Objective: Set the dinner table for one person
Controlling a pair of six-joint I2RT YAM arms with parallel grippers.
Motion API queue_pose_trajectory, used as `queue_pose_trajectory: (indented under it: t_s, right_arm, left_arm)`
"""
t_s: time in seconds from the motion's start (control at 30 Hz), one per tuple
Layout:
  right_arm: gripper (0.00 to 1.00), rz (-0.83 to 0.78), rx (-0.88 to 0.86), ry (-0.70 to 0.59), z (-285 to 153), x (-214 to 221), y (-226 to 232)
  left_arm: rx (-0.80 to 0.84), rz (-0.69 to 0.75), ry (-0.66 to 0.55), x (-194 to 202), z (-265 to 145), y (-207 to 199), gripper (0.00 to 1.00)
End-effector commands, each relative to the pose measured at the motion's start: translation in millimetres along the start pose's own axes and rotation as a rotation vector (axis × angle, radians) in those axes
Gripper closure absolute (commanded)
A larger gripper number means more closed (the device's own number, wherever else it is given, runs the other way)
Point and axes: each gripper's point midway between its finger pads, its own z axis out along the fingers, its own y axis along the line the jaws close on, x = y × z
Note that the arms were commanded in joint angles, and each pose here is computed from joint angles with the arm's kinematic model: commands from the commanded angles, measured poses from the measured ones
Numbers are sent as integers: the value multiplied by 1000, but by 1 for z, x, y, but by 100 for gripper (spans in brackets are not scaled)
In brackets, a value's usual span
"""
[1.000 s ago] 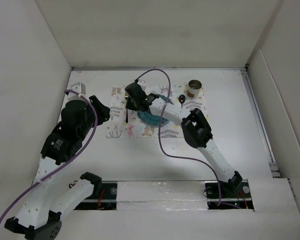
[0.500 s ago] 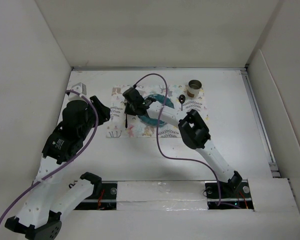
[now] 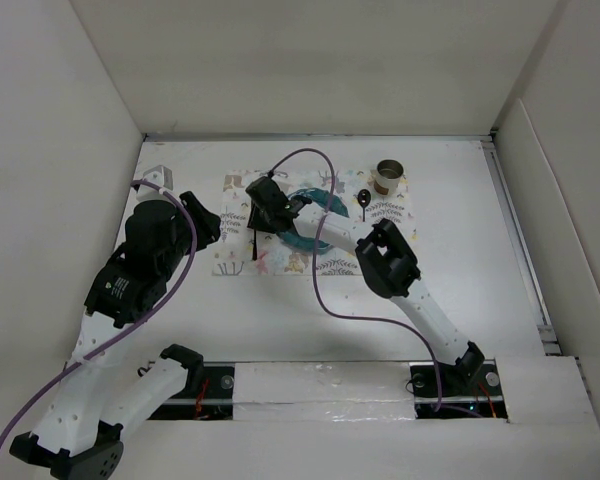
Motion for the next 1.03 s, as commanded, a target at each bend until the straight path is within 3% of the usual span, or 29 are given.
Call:
queue_pose_trajectory:
  t_s: [0.0,0.17,0.37,0.4,0.5,0.53,0.6,0.63,0.7,0.73,0.9,1.0]
  right_arm:
    - [60,-1,-83,-58,-28,-33,32]
    - [48,-51,-229,-143,-92,-96,67]
    - [32,-189,-339,-279,-228,-160,71]
    - [27,-201,-354,-314,-269,-166,63]
    - [20,-236,-291,-366,-314,-176,19]
    - [20,-214,-293,-444,-361,-195,2]
    - [26,-180,-195,-508,-392,-206,-40]
    - [1,-138,-139,-579,-421,-216,-75]
    - [0,-73,-39,-654,-454,-221,-133]
    - [0,-72,-38,-654,-454,-221,-133]
    - [0,55,139,-751,-476,-213,-222]
    - [0,56,150,-656,-452,-204,-238]
  left_arm:
    - [41,-19,-73,-20,-6,-11,59]
    - [51,-31,-115,-38,-4,-20,58]
    - [85,-43,-172,-68,7,-43,50]
    - [109,-47,-189,-79,8,-53,50]
    - [158,-56,-247,-107,5,-72,45]
    - [165,-58,-266,-115,2,-76,43]
    - [162,-60,-325,-138,-5,-82,40]
    - [145,-58,-346,-146,-8,-81,37]
    - [123,-48,-382,-159,-15,-79,34]
    - [128,-50,-389,-161,-18,-80,33]
    - [93,-30,-332,-136,1,-69,32]
    - [99,-38,-273,-116,14,-67,30]
